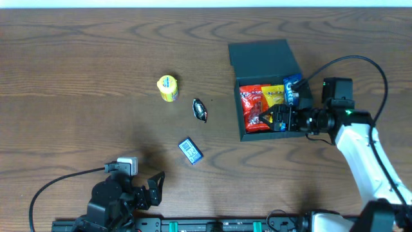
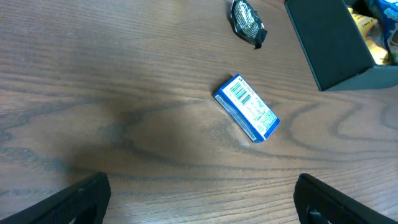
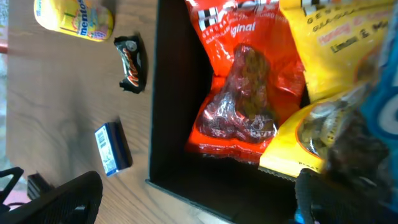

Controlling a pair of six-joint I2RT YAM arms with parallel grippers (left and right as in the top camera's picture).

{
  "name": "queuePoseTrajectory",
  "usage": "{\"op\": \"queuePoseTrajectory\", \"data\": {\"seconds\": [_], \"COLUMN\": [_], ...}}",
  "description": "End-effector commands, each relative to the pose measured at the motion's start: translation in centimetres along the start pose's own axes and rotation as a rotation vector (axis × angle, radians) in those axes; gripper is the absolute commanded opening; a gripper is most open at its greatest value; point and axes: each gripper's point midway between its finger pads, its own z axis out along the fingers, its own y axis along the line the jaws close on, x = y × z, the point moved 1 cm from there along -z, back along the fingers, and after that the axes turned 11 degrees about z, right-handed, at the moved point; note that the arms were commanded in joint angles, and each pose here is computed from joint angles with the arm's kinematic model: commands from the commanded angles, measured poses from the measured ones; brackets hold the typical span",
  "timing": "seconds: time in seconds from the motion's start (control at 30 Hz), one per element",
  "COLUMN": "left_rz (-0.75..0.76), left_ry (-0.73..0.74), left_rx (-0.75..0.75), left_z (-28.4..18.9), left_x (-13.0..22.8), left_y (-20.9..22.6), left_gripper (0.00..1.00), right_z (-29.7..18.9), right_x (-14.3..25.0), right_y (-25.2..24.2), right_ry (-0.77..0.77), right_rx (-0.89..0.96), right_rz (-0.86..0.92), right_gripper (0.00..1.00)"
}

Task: Pack container
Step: 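Open the right gripper and withdraw it from the box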

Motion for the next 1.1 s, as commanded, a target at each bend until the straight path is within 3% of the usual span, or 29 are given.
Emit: {"op": "queuePoseTrajectory", "data": {"seconds": [0.0,0.2,0.33,0.7,1.07], "left_rz": [-0.013,-0.013,-0.013,-0.012,-0.05], "left_ry": [-0.002,-0.002,-0.002,-0.007,-0.037], "left_rx": [-0.002,-0.002,-0.002,-0.007,0.01], "left_z": [0.1,0.1,0.1,0.1,0.2], "left_x": [0.1,0.1,0.1,0.0,-0.9], "left_y": [0.1,0.1,0.1,0.2,-0.2], "left_gripper": [0.95,0.95,0.95,0.95,0.95], "right_z": [1.1,1.1,0.7,-4.6,-12.0], "right_x": [0.7,0.3,-0.5,-4.5,-3.5], "right_y": [0.0,-2.2,-1.6,7.3,0.6], "right_ry": [0.047,0.027,0.007,-0.084,-0.271], "right_rx": [-0.01,0.125,0.119,-0.125,0.429], "right_rz": [0.021,0.025,0.035,-0.085,-0.031], "right_gripper": [0.99,0.99,0.99,0.99,0.99]}}
